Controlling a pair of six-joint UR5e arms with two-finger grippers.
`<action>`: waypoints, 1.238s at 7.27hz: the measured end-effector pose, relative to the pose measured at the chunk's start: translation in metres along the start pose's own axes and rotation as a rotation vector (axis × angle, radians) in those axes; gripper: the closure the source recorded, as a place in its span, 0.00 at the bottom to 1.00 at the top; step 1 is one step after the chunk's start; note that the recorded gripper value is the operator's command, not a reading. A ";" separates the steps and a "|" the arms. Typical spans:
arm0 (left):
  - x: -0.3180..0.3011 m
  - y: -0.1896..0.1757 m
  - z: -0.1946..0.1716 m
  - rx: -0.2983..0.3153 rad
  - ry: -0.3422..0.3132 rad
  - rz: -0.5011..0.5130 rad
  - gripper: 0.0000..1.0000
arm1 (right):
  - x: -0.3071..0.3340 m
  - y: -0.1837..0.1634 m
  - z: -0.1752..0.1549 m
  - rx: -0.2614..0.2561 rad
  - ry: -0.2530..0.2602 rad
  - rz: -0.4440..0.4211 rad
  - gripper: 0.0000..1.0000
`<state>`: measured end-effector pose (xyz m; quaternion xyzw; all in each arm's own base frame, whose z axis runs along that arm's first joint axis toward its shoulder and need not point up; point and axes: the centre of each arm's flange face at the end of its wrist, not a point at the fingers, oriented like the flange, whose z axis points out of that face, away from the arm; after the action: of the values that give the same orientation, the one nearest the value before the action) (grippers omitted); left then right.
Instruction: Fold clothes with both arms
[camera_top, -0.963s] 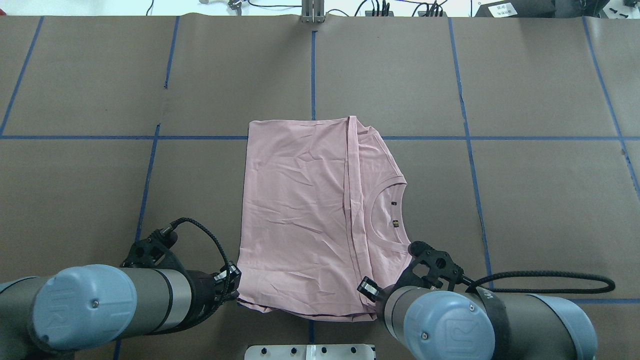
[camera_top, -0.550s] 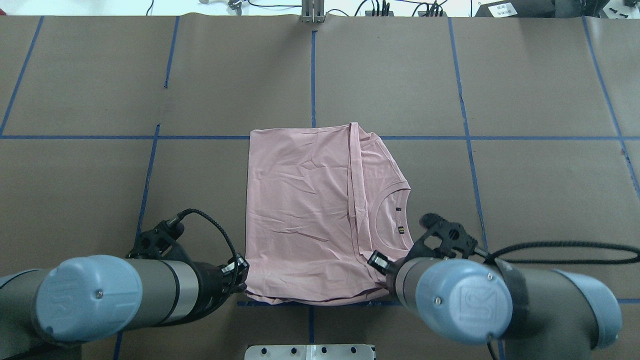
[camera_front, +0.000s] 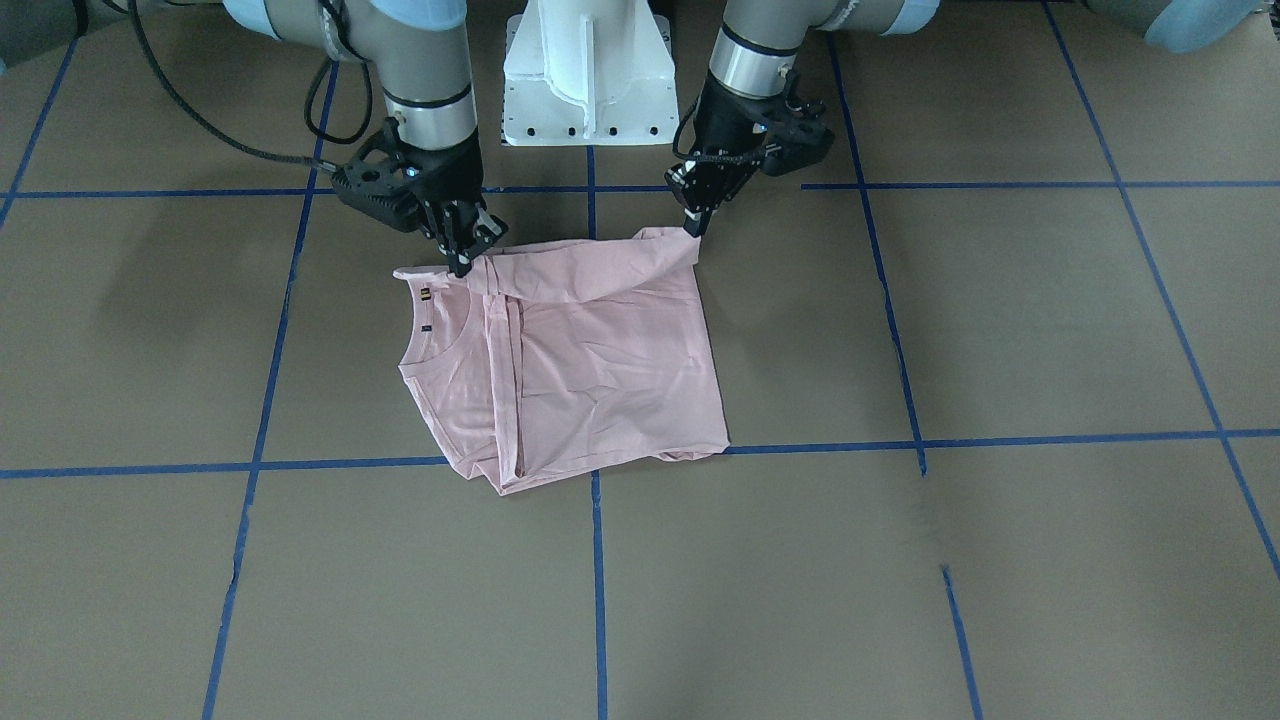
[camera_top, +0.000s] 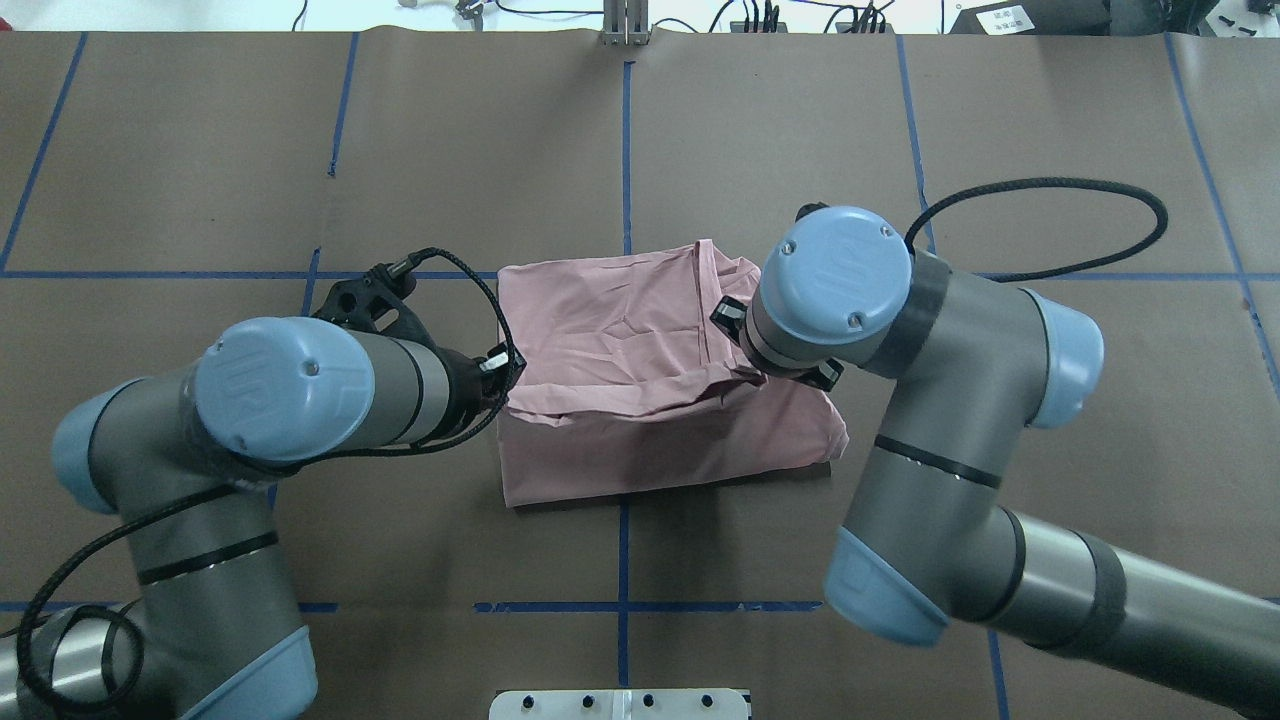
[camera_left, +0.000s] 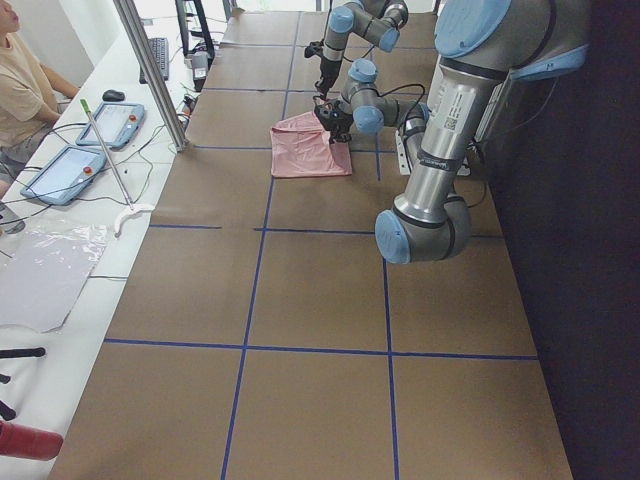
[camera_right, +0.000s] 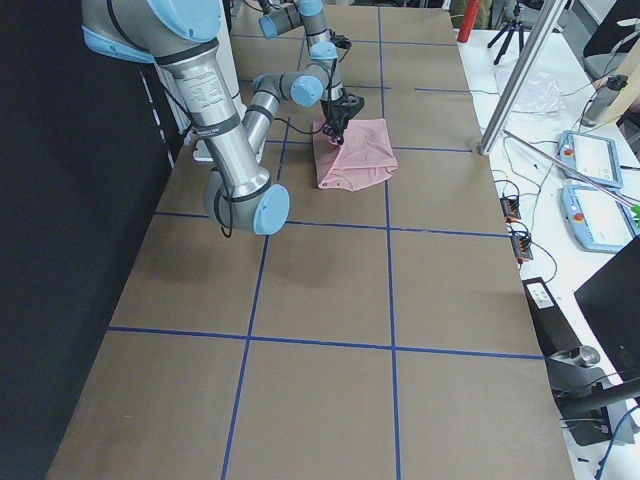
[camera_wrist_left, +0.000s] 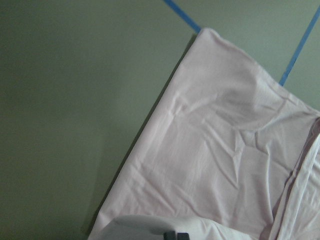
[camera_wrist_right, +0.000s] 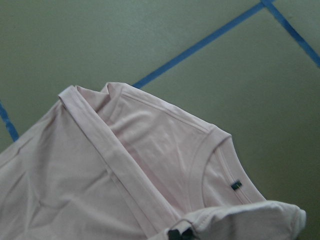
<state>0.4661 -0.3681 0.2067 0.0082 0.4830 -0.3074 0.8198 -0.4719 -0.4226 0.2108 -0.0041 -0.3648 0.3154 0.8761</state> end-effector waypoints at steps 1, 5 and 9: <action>0.005 -0.021 0.019 0.035 -0.010 0.028 1.00 | -0.020 -0.024 0.018 -0.010 -0.013 0.013 1.00; 0.025 -0.086 0.060 0.112 0.022 0.058 0.71 | -0.065 -0.077 0.061 -0.021 0.008 0.007 1.00; 0.038 -0.198 0.153 0.219 0.024 0.189 0.00 | -0.103 -0.157 0.132 -0.009 -0.002 -0.142 0.00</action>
<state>0.4985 -0.5954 0.3140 0.1468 0.4535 -0.2799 0.8333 -0.5258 -0.6351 0.2795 0.0181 -0.3664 0.2509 0.8958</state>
